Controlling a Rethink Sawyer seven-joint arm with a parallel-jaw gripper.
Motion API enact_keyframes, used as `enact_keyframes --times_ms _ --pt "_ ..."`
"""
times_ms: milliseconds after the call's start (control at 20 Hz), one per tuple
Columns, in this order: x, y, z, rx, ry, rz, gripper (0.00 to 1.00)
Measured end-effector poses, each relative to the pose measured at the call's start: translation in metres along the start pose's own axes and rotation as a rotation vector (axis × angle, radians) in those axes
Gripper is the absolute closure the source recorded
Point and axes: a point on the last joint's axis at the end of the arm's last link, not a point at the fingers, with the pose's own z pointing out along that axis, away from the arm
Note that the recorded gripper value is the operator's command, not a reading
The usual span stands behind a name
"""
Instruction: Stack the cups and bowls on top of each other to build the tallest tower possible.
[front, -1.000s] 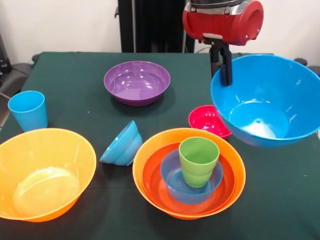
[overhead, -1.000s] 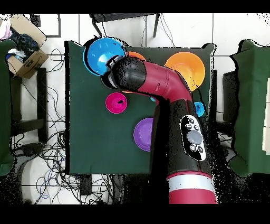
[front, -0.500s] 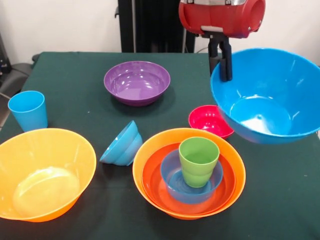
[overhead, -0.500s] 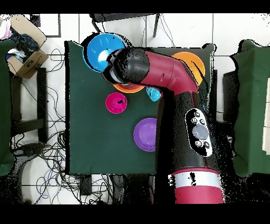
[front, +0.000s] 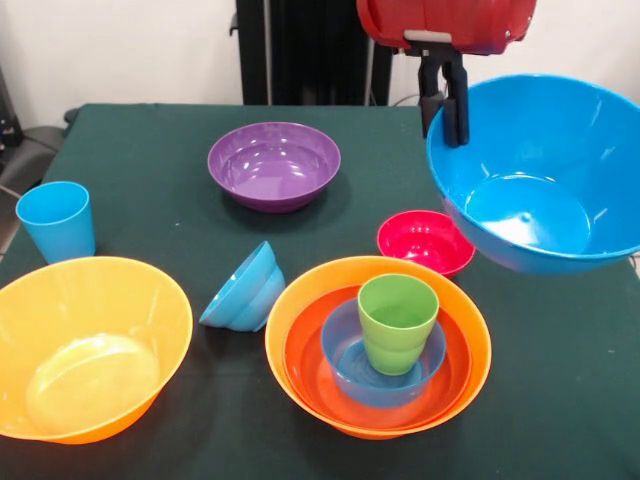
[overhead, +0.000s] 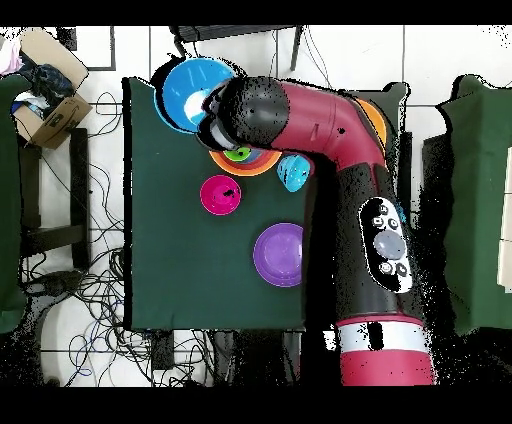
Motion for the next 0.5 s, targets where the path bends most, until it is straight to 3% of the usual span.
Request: enact_keyframes --times_ms 500 --pt "-0.016 -0.02 0.003 0.019 -0.019 -0.009 1.0"
